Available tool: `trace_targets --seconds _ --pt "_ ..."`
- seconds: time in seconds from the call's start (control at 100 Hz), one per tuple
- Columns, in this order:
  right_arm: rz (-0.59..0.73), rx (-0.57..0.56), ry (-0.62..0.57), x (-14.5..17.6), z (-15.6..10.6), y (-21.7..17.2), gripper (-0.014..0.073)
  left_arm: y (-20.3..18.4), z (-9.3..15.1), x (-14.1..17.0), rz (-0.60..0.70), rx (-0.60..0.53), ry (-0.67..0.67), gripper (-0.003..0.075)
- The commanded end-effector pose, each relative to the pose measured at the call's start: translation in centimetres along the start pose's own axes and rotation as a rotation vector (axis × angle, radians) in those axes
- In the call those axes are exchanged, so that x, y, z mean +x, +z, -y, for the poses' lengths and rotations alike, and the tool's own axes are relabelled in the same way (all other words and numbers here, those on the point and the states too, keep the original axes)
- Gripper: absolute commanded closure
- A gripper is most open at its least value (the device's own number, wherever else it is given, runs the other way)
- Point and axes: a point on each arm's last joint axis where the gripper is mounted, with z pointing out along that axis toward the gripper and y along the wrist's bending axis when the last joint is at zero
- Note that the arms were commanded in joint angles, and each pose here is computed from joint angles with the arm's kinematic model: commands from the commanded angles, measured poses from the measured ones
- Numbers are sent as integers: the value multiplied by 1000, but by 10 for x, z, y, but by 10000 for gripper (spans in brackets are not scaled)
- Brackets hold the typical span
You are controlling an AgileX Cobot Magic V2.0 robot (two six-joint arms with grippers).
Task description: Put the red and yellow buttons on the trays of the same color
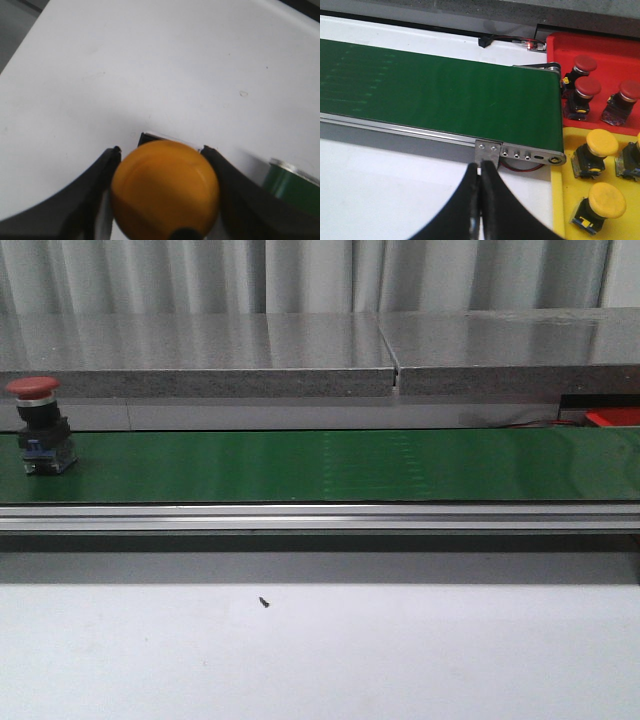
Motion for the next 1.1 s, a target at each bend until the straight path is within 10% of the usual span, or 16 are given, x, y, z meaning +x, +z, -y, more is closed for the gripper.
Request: trace_targets --seconds 0.0,0.77,0.99,1.09 --pt "83 14 -13 -13 1 -3 663 -51 15 -2 144 26 23 488" --pt "83 14 -13 -13 1 -3 663 -42 73 73 44 118 139 479" --pt "83 14 -13 -13 1 -3 663 -38 76 73 34 132 125 136" --pt "83 14 -13 -13 1 -3 663 -44 76 72 56 140 121 114"
